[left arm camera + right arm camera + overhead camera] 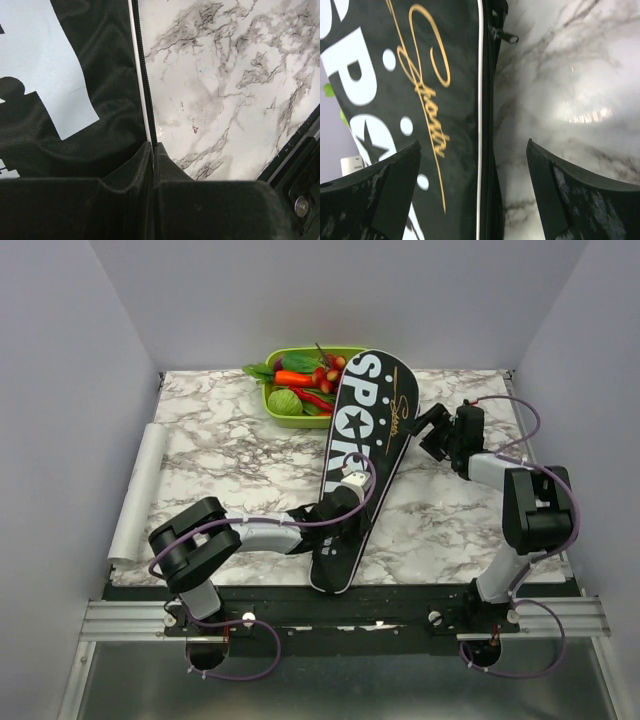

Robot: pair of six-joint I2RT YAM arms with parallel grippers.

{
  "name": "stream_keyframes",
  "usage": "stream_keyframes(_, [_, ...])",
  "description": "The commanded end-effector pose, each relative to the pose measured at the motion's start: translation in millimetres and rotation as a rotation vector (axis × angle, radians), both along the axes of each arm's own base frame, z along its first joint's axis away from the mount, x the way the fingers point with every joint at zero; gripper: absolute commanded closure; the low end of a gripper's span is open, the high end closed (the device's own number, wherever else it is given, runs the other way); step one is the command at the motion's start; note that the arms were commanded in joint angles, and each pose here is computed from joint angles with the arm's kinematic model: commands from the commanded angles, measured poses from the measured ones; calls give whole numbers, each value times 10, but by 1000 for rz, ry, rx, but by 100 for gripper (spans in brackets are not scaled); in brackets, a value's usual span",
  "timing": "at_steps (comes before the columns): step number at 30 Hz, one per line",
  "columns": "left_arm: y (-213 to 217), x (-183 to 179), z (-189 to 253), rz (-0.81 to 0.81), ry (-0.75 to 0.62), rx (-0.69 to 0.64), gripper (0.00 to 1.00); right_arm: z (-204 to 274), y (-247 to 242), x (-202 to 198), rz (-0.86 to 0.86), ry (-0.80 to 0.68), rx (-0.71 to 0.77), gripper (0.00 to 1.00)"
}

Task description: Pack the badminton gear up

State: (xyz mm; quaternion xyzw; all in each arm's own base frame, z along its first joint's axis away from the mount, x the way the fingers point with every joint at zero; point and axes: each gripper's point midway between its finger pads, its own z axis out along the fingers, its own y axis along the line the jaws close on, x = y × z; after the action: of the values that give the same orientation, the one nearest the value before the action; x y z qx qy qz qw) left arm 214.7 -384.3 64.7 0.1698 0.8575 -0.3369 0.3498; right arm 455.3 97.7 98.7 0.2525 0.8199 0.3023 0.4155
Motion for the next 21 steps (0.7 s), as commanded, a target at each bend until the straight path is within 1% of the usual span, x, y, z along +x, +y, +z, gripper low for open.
stream_keyframes(1, [-16,24,-127,-9,15,10,87,12,93,336,52,-48,88,8])
stream_keyframes(3, [47,34,-211,1,30,22,88,26,119,454,55,-63,114,9])
stream_keyframes(4, [97,22,-262,5,39,31,88,12,150,483,69,-60,128,10])
stream_keyframes(5, [126,32,-270,10,40,30,88,-99,172,519,75,-36,141,12])
stream_keyframes(7, [172,25,-301,16,48,32,89,-89,218,616,92,-41,165,13])
stream_keyframes(8, [203,3,-309,14,51,32,88,-196,232,631,88,-16,183,16])
stream_keyframes(11, [255,-35,-322,9,59,32,89,-164,303,701,113,-37,224,21])
stream_keyframes(14, [291,-74,-314,2,61,28,89,-156,368,715,138,-60,282,42])
stream_keyframes(15, [296,-78,-307,3,60,23,89,-102,379,728,146,-89,288,56])
stream_keyframes(17, [341,-109,-323,5,64,25,89,-90,372,676,144,-95,295,69])
stream_keyframes(18, [350,-115,-284,5,58,16,89,-52,378,666,142,-110,293,83])
stream_keyframes(19, [360,-125,-272,3,57,13,89,49,348,651,130,-134,286,94])
stream_keyframes(20, [393,-143,-277,4,57,17,89,22,323,596,117,-125,282,99])
stream_keyframes(21, [409,-153,-212,-3,44,10,89,82,311,564,111,-139,280,99])
